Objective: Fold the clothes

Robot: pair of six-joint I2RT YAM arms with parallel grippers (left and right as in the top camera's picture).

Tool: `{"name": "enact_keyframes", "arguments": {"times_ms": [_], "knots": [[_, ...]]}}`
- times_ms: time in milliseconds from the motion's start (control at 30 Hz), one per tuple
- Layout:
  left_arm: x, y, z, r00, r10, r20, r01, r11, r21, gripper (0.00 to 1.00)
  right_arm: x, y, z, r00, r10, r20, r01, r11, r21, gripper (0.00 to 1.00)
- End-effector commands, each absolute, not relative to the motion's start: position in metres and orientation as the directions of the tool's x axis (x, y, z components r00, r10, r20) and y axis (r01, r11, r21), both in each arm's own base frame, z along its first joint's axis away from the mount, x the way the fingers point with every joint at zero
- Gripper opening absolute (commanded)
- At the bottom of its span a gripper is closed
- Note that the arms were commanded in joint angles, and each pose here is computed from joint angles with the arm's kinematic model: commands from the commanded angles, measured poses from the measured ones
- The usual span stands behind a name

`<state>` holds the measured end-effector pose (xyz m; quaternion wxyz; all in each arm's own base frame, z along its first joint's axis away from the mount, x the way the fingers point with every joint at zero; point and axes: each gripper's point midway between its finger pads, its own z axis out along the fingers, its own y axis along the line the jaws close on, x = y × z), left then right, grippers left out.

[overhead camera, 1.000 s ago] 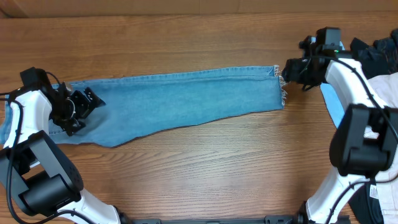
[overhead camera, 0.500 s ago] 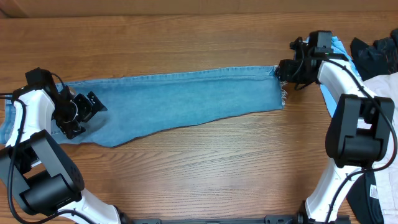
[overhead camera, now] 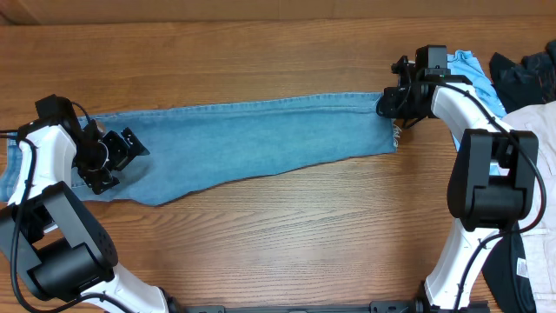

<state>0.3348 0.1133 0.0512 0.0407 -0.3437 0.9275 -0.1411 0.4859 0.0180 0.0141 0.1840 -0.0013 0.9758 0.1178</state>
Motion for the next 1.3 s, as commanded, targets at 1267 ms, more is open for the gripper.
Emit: {"name": "enact_keyframes", "arguments": {"times_ms": [1267], "knots": [[0.331, 0.117, 0.044, -0.774, -0.633, 0.017, -0.616, 0.746, -0.252, 1.0, 0.525, 0.01, 0.149, -0.731, 0.121, -0.671, -0.022, 0.979, 0.201, 0.04]]}}
